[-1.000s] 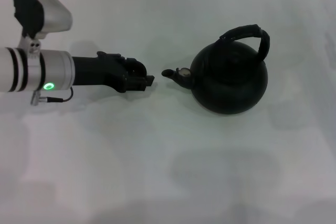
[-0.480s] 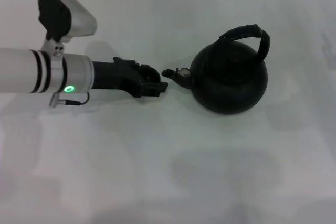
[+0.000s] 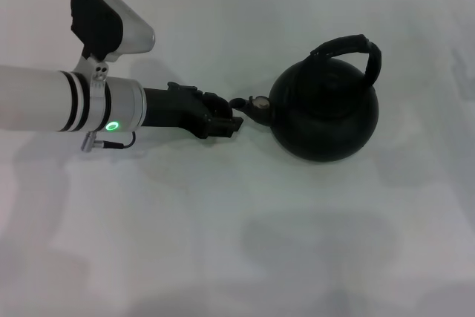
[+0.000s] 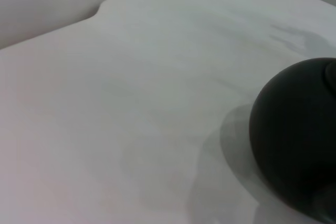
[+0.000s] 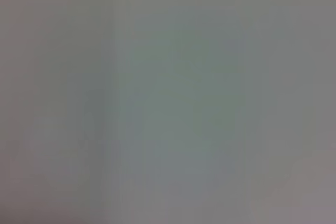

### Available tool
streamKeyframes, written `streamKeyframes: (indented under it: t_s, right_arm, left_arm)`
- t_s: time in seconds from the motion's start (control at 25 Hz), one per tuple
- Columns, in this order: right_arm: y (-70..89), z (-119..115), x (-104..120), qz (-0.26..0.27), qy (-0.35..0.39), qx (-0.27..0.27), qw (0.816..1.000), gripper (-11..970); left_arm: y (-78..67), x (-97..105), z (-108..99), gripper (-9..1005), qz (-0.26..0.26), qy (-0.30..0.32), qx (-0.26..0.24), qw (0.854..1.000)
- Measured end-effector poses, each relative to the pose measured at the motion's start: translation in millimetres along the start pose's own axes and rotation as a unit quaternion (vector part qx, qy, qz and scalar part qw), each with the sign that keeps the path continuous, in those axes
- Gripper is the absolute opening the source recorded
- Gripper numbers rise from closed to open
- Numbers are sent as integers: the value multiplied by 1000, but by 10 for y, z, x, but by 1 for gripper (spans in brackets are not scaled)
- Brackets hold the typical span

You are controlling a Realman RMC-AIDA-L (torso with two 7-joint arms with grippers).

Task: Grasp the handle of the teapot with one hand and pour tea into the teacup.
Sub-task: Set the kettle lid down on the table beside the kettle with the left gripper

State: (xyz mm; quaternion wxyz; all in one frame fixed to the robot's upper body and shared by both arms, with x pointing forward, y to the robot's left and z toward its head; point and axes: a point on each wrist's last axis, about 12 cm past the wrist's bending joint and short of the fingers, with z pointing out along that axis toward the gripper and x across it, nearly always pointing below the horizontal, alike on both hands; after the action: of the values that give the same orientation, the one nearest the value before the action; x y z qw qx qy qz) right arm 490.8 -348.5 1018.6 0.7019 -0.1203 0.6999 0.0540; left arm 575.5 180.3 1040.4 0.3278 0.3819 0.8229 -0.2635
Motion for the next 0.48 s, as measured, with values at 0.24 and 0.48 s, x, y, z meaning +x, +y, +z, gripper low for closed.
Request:
streamKeyframes:
  t_s: [0.24, 0.48]
  right_arm:
    - [7, 0, 1, 0, 0, -2, 1000, 422]
    - [1, 6, -6, -1, -1, -1, 1000, 422]
  left_arm:
    - [-11, 0, 1, 748, -5, 2, 5, 1000]
    - [-40, -39, -28, 760, 5, -8, 15, 1000]
